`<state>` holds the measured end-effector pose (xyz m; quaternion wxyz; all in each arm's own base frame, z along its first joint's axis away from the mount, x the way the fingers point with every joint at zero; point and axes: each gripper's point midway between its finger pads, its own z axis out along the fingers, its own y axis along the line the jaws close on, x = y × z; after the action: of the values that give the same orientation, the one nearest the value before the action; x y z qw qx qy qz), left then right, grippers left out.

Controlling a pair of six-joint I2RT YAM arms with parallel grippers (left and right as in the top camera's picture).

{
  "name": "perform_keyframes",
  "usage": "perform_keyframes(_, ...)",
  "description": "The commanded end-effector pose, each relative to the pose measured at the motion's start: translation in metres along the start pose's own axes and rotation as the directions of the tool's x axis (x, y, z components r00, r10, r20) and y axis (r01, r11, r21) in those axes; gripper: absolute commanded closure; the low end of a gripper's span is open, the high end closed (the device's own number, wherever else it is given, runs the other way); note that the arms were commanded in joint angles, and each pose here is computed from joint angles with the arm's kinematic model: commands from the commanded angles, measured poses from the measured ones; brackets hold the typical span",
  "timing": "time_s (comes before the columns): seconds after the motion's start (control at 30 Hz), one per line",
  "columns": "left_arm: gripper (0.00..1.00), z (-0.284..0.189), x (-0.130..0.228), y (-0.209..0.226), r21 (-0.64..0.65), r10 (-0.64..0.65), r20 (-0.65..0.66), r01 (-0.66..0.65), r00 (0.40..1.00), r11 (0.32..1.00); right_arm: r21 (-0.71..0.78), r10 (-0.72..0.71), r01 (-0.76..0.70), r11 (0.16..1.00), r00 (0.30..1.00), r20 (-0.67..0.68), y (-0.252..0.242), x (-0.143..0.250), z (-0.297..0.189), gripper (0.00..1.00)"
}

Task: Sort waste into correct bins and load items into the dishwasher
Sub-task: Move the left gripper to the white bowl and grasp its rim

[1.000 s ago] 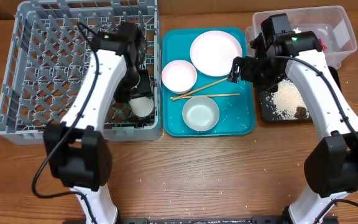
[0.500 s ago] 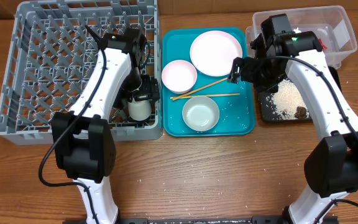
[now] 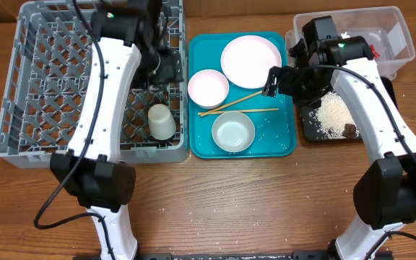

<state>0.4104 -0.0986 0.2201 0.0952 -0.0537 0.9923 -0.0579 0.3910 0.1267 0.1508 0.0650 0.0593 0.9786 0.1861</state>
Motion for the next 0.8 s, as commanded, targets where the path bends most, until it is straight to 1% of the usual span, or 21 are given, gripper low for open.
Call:
perform_keyframes(0.0,0.16,-0.011,0.007,-0.041,0.113,0.117,0.016,-0.118,0.993,0.986,-0.016,0.045,-0.044,0.999,0.997,0.057,-0.006,-0.010,-0.024,0.09)
perform_keyframes(0.13,0.16,0.004,0.023,-0.074,0.124,0.200,-0.004,-0.198,0.980,0.972,-0.012,0.122,-0.121,0.993,0.988,0.098,-0.032,-0.024,-0.050,0.08)
perform_keyframes(0.17,0.16,0.010,0.029,-0.085,0.128,0.229,-0.010,-0.225,0.973,0.966,-0.010,0.152,-0.152,0.988,0.982,0.110,-0.043,-0.028,-0.058,0.05)
perform_keyframes(0.2,0.16,0.018,0.035,-0.094,0.121,0.255,-0.021,-0.251,0.967,0.960,-0.008,0.175,-0.175,0.985,0.978,0.118,-0.052,-0.030,-0.063,0.00)
perform_keyframes(0.27,0.16,0.032,0.043,-0.101,0.087,0.278,-0.037,-0.274,0.960,0.958,-0.004,0.219,-0.221,0.975,0.967,0.126,-0.069,-0.032,-0.069,0.00)
perform_keyframes(0.33,0.16,0.049,0.052,-0.103,0.028,0.265,-0.065,-0.264,0.962,0.964,0.000,0.257,-0.260,0.966,0.957,0.132,-0.084,-0.033,-0.074,0.00)
perform_keyframes(0.4,0.16,0.065,0.061,-0.105,0.008,0.263,-0.101,-0.263,0.960,0.965,0.000,0.284,-0.287,0.958,0.948,0.146,-0.096,-0.035,-0.079,0.00)
perform_keyframes(0.5,0.23,0.092,0.071,-0.109,0.004,0.281,-0.143,-0.283,0.949,0.959,0.000,0.317,-0.321,0.947,0.935,0.160,-0.111,-0.037,-0.085,0.00)
perform_keyframes(0.63,0.31,0.118,0.082,-0.108,-0.007,0.292,-0.183,-0.298,0.939,0.955,-0.001,0.331,-0.336,0.942,0.929,0.166,-0.117,-0.038,-0.087,0.00)
perform_keyframes(0.77,0.34,0.137,0.086,-0.105,-0.013,0.305,-0.193,-0.313,0.933,0.950,-0.001,0.332,-0.336,0.942,0.929,0.167,-0.117,-0.038,-0.087,0.00)
